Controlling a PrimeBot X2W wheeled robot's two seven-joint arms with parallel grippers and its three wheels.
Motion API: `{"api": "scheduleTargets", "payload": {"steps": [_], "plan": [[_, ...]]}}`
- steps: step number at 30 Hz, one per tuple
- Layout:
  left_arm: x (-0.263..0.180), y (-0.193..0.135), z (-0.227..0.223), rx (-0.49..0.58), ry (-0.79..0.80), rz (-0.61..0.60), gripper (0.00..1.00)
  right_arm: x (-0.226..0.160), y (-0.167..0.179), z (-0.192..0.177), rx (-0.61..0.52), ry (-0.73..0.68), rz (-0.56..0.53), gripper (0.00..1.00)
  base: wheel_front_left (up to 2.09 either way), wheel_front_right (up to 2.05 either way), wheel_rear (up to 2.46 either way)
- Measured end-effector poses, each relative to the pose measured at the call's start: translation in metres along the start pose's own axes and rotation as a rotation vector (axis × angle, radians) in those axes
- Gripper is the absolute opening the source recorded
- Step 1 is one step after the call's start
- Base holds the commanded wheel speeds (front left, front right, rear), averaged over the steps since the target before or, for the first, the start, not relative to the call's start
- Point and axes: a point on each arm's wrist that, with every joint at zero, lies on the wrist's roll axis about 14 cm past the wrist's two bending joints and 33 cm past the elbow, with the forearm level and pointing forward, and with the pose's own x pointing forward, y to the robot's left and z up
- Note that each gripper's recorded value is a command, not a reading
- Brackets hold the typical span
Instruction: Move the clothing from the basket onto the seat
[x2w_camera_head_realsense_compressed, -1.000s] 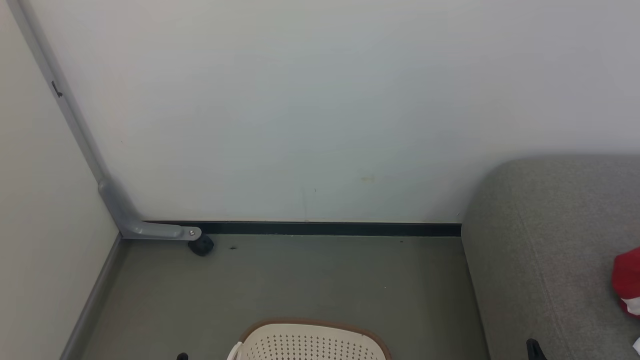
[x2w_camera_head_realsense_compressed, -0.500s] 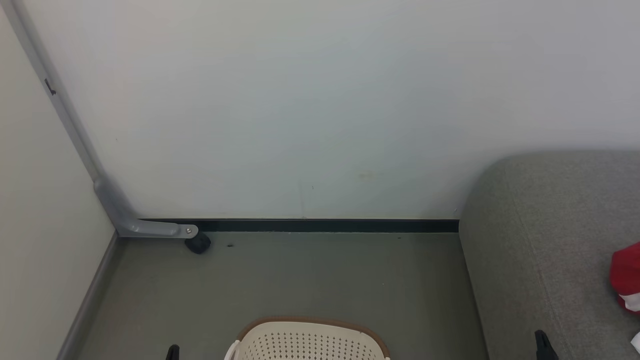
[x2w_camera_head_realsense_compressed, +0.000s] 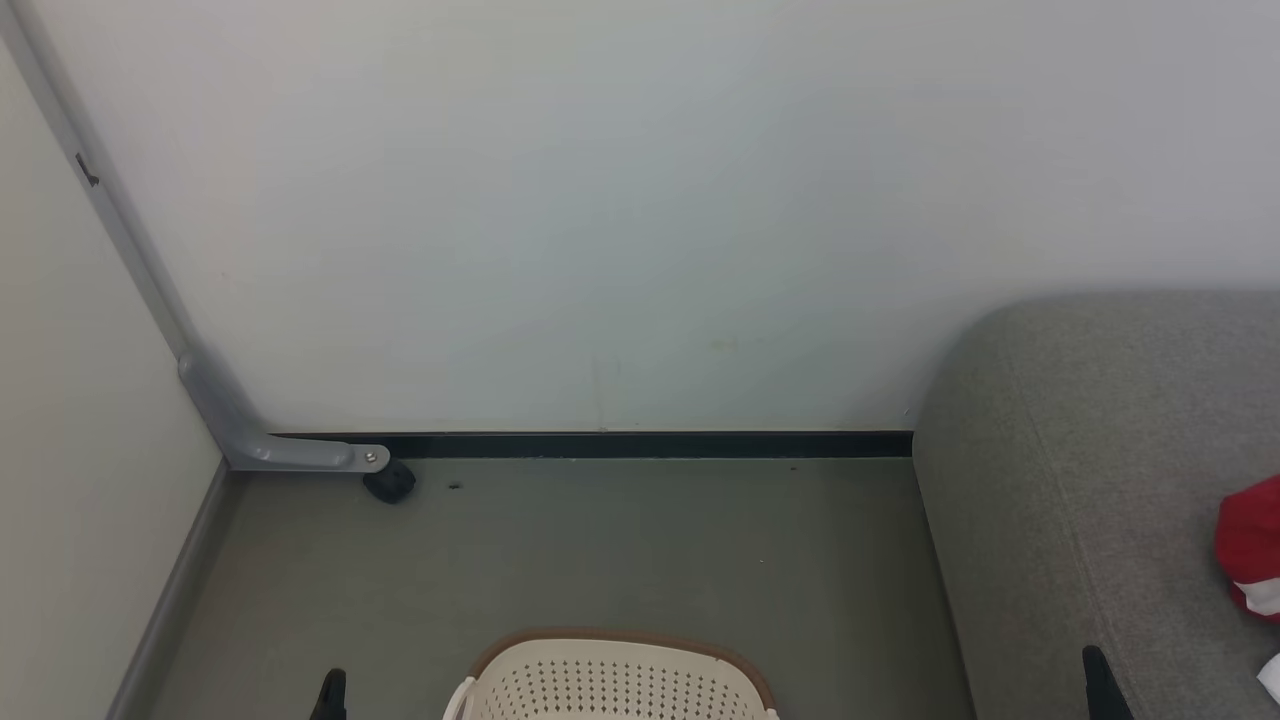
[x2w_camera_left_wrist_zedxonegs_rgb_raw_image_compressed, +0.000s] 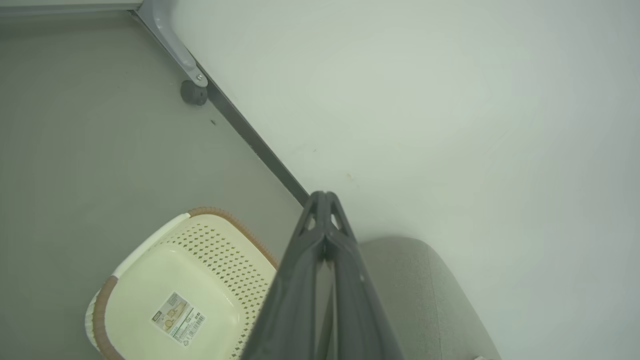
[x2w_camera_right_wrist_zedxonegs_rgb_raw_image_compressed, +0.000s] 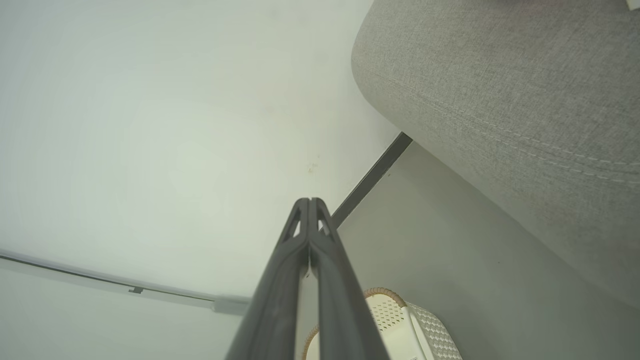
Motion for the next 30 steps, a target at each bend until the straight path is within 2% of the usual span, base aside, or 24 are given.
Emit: {"api": "scheduleTargets", "payload": {"steps": [30], "plan": [[0.016,-0.020,0.019,-0.384,-0.007,-0.066,0.00,0.012,0.005,0.022,0.456,-0.035,0.032,0.00,0.00,0.00,0.00]]}}
